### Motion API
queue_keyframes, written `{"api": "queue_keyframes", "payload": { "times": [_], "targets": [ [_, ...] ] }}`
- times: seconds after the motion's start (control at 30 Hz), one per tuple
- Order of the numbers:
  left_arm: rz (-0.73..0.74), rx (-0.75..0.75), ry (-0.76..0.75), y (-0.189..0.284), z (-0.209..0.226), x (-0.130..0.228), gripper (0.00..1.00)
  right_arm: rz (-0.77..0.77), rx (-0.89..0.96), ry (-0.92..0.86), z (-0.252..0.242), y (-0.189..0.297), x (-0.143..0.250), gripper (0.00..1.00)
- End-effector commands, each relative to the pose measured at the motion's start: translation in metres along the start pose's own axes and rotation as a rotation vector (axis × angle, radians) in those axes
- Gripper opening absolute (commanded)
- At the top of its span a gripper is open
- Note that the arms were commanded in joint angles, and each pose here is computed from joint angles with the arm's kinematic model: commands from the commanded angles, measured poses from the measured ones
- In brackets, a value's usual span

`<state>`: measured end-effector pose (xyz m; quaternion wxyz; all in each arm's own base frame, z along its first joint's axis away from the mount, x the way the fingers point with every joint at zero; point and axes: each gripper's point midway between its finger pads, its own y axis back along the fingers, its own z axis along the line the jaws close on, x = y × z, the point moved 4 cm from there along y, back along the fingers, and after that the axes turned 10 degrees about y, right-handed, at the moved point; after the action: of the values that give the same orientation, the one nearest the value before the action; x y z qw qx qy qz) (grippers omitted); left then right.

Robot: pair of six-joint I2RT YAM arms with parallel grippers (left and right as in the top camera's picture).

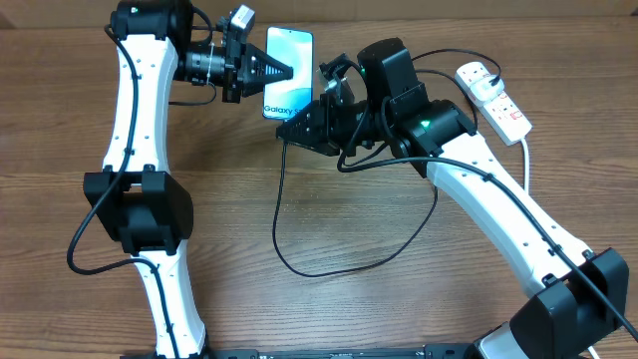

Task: Plug charger to phone and switch on socket
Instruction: 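Open the right gripper and pull it back from the plugged cable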

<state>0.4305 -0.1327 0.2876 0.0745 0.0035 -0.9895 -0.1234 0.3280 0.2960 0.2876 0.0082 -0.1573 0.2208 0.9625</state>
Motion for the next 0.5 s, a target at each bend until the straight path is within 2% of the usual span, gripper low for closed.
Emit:
{"api": "queue_keyframes", "payload": {
  "times": [0.0,0.1,0.47],
  "targets": [
    [0.012,0.052,-0.001,-0.0012,-0.0097,0.0032,0.04,-0.037,0.013,0.003,-0.0034,0.005,-0.0109,0.18],
    [0.012,0.052,-0.001,-0.0012,-0.0097,0.0033,0.04,-0.042,0.014,-0.001,-0.0051,0.007,-0.0127,0.18],
    [0.012,0.052,-0.001,-0.0012,-0.0097,0.0032,0.04,-0.044,0.014,-0.002,-0.0051,0.0073,-0.0132,0.06]
  ]
}}
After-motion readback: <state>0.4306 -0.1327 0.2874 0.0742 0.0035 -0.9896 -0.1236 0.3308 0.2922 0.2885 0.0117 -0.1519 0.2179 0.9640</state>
